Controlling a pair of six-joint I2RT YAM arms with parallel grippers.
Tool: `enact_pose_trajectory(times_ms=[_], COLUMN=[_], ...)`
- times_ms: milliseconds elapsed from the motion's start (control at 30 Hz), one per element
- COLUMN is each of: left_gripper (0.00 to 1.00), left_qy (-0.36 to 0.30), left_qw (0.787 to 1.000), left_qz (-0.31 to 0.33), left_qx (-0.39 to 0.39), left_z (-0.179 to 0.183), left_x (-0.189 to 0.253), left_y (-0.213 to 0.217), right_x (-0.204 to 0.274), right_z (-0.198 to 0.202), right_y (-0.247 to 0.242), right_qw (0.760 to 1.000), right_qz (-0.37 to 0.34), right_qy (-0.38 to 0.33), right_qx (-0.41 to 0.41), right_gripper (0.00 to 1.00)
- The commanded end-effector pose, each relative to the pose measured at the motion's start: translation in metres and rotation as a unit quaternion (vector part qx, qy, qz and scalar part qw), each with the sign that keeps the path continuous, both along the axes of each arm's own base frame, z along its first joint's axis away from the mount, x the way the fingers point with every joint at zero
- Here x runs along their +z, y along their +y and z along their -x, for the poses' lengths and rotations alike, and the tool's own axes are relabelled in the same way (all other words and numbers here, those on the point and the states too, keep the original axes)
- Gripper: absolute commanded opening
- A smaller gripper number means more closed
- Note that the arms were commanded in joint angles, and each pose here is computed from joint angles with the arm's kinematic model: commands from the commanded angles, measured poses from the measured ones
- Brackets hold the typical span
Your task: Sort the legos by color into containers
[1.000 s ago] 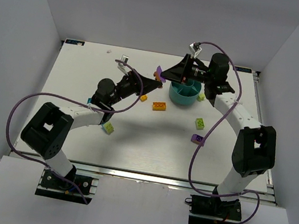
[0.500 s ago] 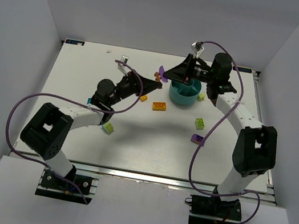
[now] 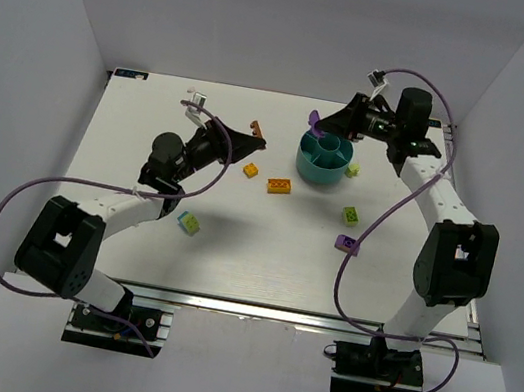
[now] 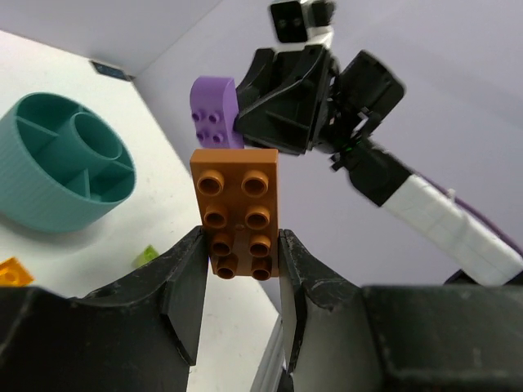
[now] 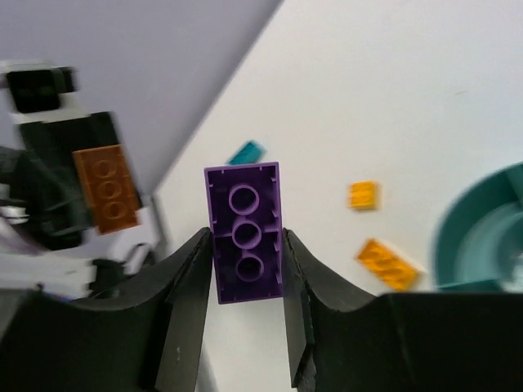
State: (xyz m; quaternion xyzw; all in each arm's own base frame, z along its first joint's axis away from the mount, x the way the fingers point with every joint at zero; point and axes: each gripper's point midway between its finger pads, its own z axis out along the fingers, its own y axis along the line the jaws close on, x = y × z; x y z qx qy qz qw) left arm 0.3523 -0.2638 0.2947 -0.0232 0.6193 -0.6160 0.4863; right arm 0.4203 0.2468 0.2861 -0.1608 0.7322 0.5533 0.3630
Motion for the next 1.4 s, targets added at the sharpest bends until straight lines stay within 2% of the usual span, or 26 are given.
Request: enact_pose_trajectory(times_ms=[0, 33, 133, 267, 400, 900, 1133, 1367], left_gripper=[0.11, 0.11, 0.12, 0.12, 0.12, 0.13, 0.13, 0.13], left_qy=[-0.018, -0.011, -0.010, -0.010, -0.007, 0.001, 0.005, 0.008], left_qw=[0.999, 0.998, 0.996, 0.994, 0.994, 0.993, 0.994, 0.994], left_qz=[-0.044, -0.063, -0.083, -0.097, -0.102, -0.102, -0.098, -0.099], left_qx=[0.014, 0.021, 0.032, 0.040, 0.049, 0.055, 0.056, 0.049], left_z=[0.008, 0.006, 0.011, 0.016, 0.019, 0.020, 0.018, 0.013], left_x=[0.011, 0.004, 0.004, 0.004, 0.003, 0.000, -0.001, -0.001], left_y=[0.009, 0.011, 0.017, 0.023, 0.027, 0.029, 0.029, 0.025], right_x=[-0.014, -0.024, -0.044, -0.068, -0.088, -0.119, -0.130, -0.134], right_z=[-0.036, -0.046, -0.067, -0.093, -0.104, -0.115, -0.116, -0.115], right_y=[-0.039, -0.049, -0.080, -0.117, -0.131, -0.109, -0.103, -0.100], right_qw=[0.985, 0.979, 0.968, 0.934, 0.921, 0.950, 0.955, 0.958], right_qz=[0.124, 0.152, 0.197, 0.291, 0.326, 0.254, 0.243, 0.234], right_qy=[-0.095, -0.112, -0.105, -0.135, -0.111, -0.024, -0.011, -0.003], right_qx=[-0.066, -0.079, -0.115, -0.158, -0.182, -0.181, -0.169, -0.165], right_gripper=[0.00, 0.00, 0.00, 0.00, 0.00, 0.01, 0.13, 0.32])
